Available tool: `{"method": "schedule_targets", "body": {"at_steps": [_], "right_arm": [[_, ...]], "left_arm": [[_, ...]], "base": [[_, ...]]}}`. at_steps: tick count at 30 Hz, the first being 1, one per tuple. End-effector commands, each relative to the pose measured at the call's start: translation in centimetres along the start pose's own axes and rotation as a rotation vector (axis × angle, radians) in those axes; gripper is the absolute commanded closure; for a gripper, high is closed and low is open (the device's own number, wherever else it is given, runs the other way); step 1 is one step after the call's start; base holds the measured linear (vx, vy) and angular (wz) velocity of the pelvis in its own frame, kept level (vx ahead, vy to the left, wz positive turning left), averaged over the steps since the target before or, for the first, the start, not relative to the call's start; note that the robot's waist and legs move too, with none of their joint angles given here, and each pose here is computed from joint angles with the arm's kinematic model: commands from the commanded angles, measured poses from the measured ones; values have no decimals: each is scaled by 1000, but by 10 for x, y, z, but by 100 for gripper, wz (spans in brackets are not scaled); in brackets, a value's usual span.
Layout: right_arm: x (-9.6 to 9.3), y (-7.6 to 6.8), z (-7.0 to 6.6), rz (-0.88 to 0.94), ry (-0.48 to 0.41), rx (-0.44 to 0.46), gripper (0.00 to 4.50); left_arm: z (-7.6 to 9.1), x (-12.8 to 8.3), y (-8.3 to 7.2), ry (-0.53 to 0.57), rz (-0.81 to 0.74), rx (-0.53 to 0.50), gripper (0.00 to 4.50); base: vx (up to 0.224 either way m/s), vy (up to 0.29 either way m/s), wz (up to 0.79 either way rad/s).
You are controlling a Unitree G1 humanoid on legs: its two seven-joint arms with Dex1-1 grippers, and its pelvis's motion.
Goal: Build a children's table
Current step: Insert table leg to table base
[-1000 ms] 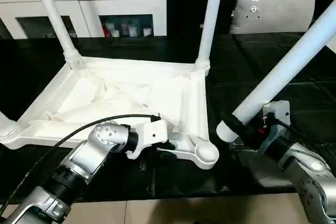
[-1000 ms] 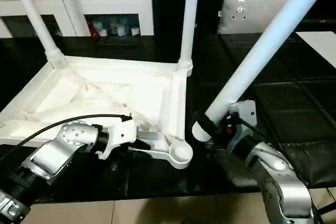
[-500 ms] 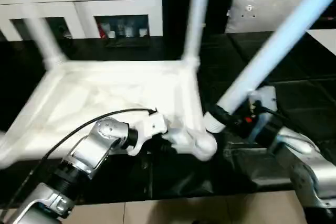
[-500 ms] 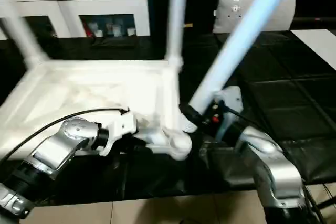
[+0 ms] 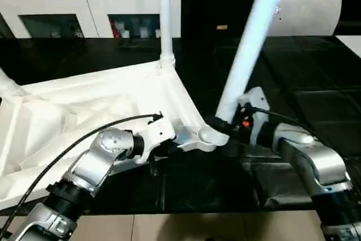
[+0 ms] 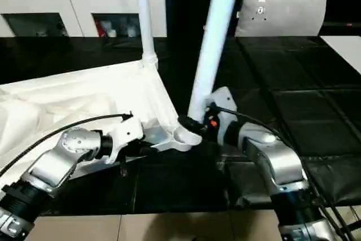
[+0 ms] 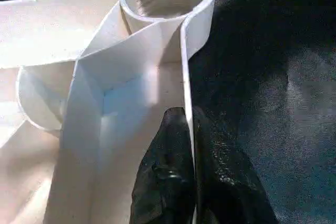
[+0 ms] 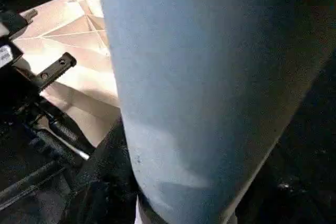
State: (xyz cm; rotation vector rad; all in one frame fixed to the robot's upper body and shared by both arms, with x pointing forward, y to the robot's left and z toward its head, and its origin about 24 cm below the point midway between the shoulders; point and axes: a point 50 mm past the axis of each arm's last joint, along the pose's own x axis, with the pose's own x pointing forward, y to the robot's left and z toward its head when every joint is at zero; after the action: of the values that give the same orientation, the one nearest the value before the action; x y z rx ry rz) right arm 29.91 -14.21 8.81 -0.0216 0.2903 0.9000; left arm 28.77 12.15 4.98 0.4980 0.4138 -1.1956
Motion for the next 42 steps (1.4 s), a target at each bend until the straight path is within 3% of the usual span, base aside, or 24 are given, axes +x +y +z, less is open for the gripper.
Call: {"method": "schedule_targets", "body": {"at_steps": [1,2,10,14,23,29,35,42], "right_arm": [[3,1,5,17,-8,-22,259],[4,1,6,23,-12,-25,259],[7,-1,17,37,-79,-30,259],[10,-2,16,40,-78,-26,259],[13,-4,11,56,-41,-7,259],[17,-5,6,97,32,-8,259],[21,-7,1,158,95,8,259],[24,-6,-8,200,147,21,259]], "left_arm": [[-12,2,-6,26,-17,-28,450],[-13,2,-7,31,-22,-33,406],[-28,-1,-3,57,-4,-107,354],[-37,-4,-2,95,-18,-127,354],[-37,-1,-4,86,-56,-140,429],[-29,1,-5,44,-95,-90,449],[-24,1,-12,67,-230,45,450],[-20,0,-10,68,-277,88,450]], "base": [[0,0,0],[0,0,0],[0,0,0],[0,0,0],[0,0,0],[0,0,0],[0,0,0],[0,0,0]]}}
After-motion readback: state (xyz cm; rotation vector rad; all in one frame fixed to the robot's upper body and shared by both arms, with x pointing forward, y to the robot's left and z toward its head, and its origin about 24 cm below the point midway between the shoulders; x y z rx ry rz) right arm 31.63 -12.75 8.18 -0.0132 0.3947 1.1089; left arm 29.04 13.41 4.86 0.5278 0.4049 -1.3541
